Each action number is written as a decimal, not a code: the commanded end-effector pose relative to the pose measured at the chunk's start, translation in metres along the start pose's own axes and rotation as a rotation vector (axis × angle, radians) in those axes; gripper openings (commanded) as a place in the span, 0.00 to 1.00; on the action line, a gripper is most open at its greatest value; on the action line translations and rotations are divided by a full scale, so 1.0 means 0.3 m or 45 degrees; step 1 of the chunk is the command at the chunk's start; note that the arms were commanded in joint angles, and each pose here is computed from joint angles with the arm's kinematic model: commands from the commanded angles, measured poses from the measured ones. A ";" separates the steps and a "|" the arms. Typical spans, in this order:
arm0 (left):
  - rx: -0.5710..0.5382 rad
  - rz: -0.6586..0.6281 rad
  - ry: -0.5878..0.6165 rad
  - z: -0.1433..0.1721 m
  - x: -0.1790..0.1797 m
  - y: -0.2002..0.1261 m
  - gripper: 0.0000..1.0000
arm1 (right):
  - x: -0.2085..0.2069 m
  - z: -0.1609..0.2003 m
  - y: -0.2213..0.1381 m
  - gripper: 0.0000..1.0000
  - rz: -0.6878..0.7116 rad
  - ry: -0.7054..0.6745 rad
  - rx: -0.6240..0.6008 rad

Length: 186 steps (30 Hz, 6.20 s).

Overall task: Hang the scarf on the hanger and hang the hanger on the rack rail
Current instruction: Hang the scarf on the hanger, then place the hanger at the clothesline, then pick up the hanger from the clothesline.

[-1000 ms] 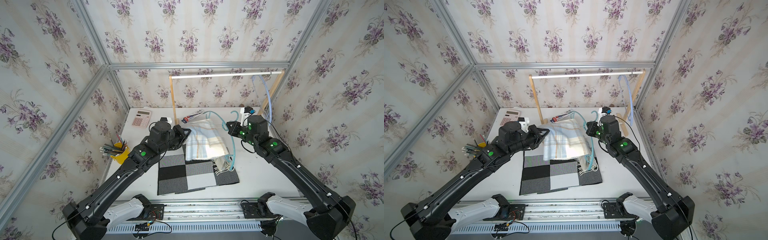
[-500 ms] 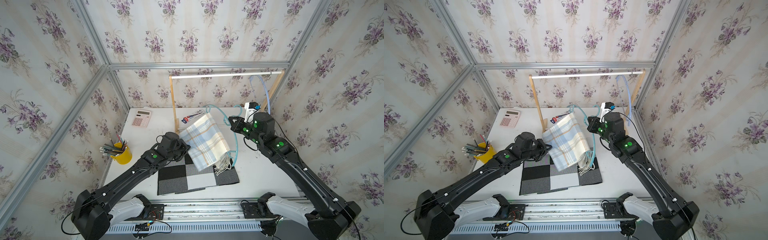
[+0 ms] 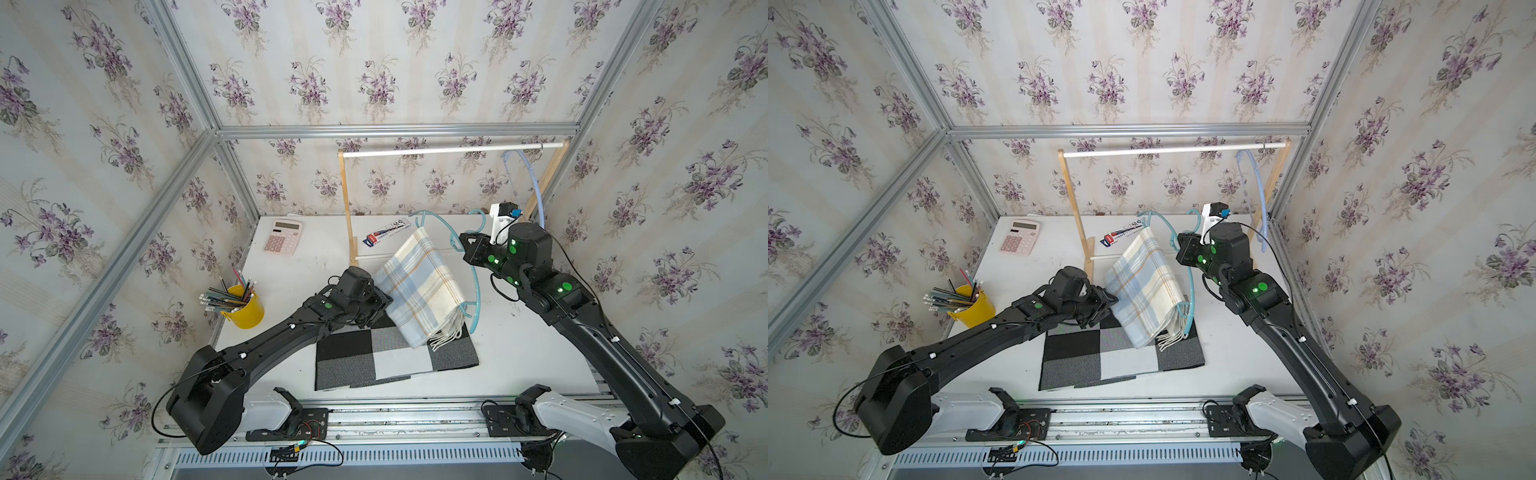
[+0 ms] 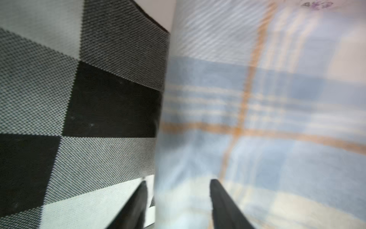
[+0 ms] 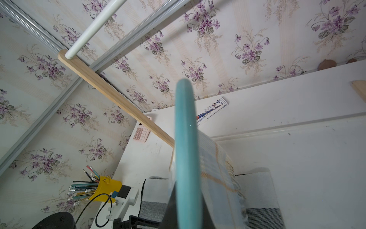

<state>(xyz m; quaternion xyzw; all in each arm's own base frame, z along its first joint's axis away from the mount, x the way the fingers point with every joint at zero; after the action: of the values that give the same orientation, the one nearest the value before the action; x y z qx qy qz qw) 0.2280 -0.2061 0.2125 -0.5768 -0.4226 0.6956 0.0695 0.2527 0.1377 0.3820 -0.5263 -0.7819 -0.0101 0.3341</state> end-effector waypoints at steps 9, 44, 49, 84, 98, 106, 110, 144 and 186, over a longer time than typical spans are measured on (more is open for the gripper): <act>-0.176 0.201 0.313 0.006 -0.134 -0.256 0.85 | 0.057 -0.030 -0.028 0.00 -0.068 -0.244 0.007; -0.111 0.445 0.108 -0.097 -0.623 -0.112 0.02 | 0.241 0.098 -0.063 0.00 -0.185 -0.733 0.026; -0.103 0.487 0.060 -0.094 -0.615 -0.109 0.00 | 0.234 0.104 -0.074 0.00 -0.197 -0.703 0.034; -0.256 0.364 0.202 -0.096 -0.597 -0.276 0.70 | 0.111 0.177 -0.113 0.00 -0.062 -0.413 -0.011; -0.821 0.114 0.426 -0.062 -0.267 -0.693 0.99 | 0.173 -0.040 0.151 0.00 -0.005 -0.245 -0.041; -0.907 -0.022 0.435 -0.037 -0.071 -0.676 0.97 | 0.245 -0.100 0.296 0.00 -0.098 -0.232 -0.011; -0.907 -0.073 0.438 -0.034 -0.028 -0.658 0.97 | 0.277 -0.108 0.337 0.00 -0.184 -0.191 -0.008; -0.756 -0.325 0.463 -0.021 0.128 -0.527 0.93 | 0.076 -0.108 0.190 1.00 -0.022 -0.103 0.022; -0.170 -0.074 0.579 0.023 0.266 -0.014 0.85 | -0.462 -0.437 -0.001 0.92 0.486 -0.549 -0.296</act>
<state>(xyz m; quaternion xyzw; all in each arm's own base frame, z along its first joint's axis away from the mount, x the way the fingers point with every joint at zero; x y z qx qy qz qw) 0.1886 -0.1527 0.1525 -0.6868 -0.4772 0.5246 0.1594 0.3398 -0.0290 0.4113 -0.7216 -0.6828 0.0535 0.1010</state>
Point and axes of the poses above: each gripper's point midway between its finger pads, its own y axis out along the fingers, its own x axis along the line the jaws close on, z = x × y, the point moved 9 cm from there along -y, back along the fingers, and after that the axes turned 2 degrees about y, right-handed, at the moved point
